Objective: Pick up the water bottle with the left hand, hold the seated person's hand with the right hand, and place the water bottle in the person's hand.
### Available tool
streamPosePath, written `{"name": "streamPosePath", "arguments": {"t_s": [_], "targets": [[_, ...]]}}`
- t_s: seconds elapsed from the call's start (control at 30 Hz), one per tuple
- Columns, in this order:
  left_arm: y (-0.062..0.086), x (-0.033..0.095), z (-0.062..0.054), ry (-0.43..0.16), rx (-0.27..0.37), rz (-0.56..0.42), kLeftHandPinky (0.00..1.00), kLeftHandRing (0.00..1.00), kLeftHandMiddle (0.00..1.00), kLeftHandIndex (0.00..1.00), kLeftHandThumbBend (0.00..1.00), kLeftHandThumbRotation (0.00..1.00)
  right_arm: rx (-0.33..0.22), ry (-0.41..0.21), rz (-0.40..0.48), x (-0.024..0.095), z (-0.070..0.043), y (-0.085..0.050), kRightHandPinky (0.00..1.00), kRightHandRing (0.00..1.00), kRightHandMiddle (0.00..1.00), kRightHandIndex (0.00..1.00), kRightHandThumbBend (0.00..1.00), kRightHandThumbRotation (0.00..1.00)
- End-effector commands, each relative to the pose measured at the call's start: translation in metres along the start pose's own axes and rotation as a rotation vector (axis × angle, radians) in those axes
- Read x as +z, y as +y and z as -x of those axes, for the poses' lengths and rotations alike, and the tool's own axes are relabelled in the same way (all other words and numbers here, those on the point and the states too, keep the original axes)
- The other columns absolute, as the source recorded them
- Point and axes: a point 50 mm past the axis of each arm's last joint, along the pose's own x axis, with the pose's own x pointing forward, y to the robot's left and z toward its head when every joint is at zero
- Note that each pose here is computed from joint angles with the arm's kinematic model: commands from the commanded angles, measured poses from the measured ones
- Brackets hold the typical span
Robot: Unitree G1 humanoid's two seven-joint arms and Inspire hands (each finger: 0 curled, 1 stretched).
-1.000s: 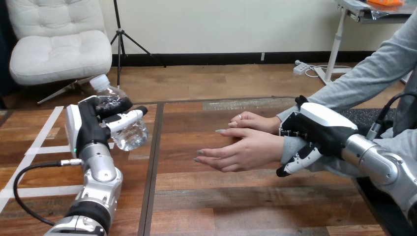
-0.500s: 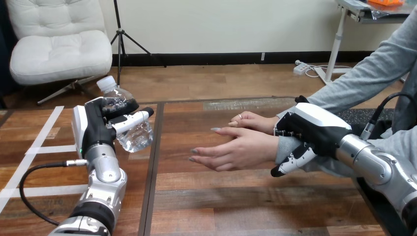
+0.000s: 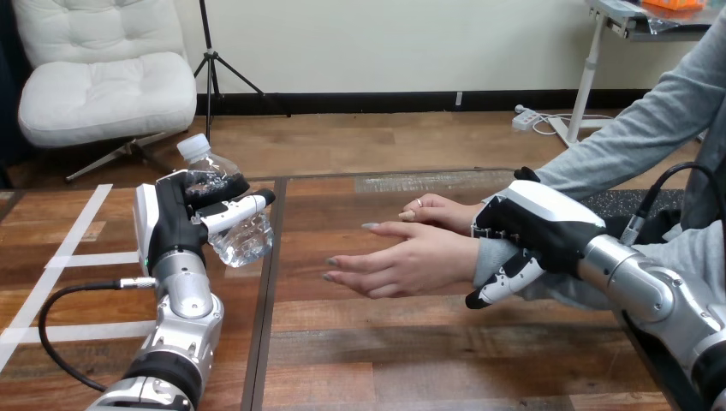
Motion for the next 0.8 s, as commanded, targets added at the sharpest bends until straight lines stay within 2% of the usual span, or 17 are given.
{"name": "streamPosePath", "arguments": {"t_s": [0.0, 0.47, 0.77], "targets": [[-0.005, 0.054, -0.013, -0.163, -0.007, 0.015, 0.2, 0.26, 0.33, 0.5, 0.8, 0.0, -0.104, -0.056, 0.022, 0.018, -0.012, -0.031, 0.17, 0.21, 0.25, 0.26, 0.77, 0.0], [-0.017, 0.06, -0.01, -0.184, -0.05, 0.011, 0.17, 0.23, 0.29, 0.5, 0.81, 0.0, -0.107, -0.06, 0.016, 0.021, -0.014, -0.03, 0.18, 0.21, 0.26, 0.26, 0.77, 0.0], [-0.025, 0.063, -0.007, -0.191, -0.08, 0.021, 0.21, 0.28, 0.33, 0.5, 0.8, 0.0, -0.103, -0.063, 0.013, 0.023, -0.016, -0.03, 0.18, 0.21, 0.26, 0.26, 0.77, 0.0]]}}
